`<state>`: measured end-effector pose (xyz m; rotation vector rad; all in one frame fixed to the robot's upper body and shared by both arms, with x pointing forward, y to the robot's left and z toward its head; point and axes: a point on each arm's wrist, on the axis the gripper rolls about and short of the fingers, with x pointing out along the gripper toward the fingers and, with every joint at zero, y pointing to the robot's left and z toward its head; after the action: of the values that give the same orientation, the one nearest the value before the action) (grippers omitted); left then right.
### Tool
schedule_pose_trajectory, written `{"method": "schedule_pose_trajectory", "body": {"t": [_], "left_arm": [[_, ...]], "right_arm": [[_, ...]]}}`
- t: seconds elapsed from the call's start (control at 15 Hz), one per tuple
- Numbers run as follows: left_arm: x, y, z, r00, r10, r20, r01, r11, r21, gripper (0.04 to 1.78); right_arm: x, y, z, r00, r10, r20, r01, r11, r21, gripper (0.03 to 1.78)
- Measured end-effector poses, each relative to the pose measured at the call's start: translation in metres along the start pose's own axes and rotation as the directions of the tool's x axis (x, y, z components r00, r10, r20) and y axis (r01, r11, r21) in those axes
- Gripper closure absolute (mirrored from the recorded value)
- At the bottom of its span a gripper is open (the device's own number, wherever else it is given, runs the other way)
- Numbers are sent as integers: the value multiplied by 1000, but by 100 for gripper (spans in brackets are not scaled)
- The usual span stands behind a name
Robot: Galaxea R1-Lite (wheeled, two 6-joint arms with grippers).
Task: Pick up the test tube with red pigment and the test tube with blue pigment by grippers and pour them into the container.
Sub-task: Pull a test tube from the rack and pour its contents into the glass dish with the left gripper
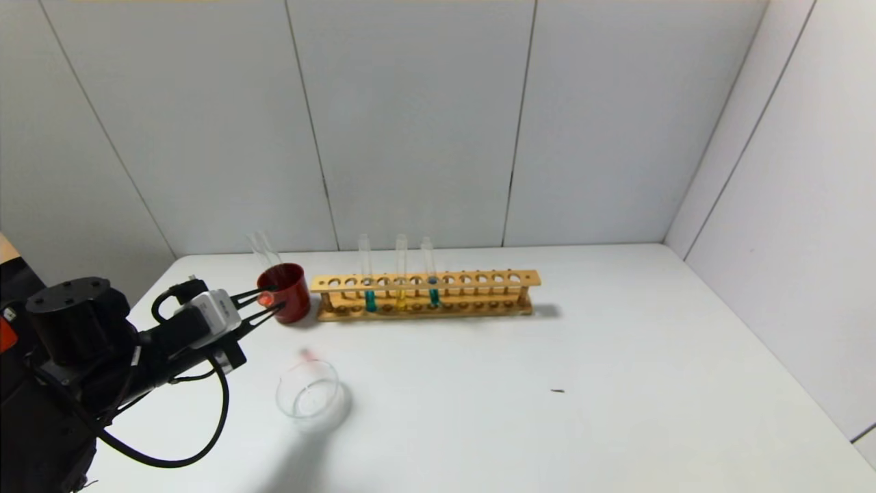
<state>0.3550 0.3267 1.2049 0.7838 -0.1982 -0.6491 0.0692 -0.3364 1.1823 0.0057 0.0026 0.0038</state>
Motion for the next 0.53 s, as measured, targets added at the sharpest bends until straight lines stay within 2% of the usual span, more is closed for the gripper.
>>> {"method": "schedule_pose_trajectory", "body": {"t": [0.27, 0.53], "left_arm": [[5, -5, -3, 1000, -22, -2, 22, 998, 57, 149], [4, -3, 0, 1000, -12, 2, 12, 985, 174, 149]], "right_arm": [[0, 0, 0, 1000, 0, 0, 0, 1000, 0, 6], [0, 0, 0, 1000, 0, 0, 0, 1000, 0, 6]]}}
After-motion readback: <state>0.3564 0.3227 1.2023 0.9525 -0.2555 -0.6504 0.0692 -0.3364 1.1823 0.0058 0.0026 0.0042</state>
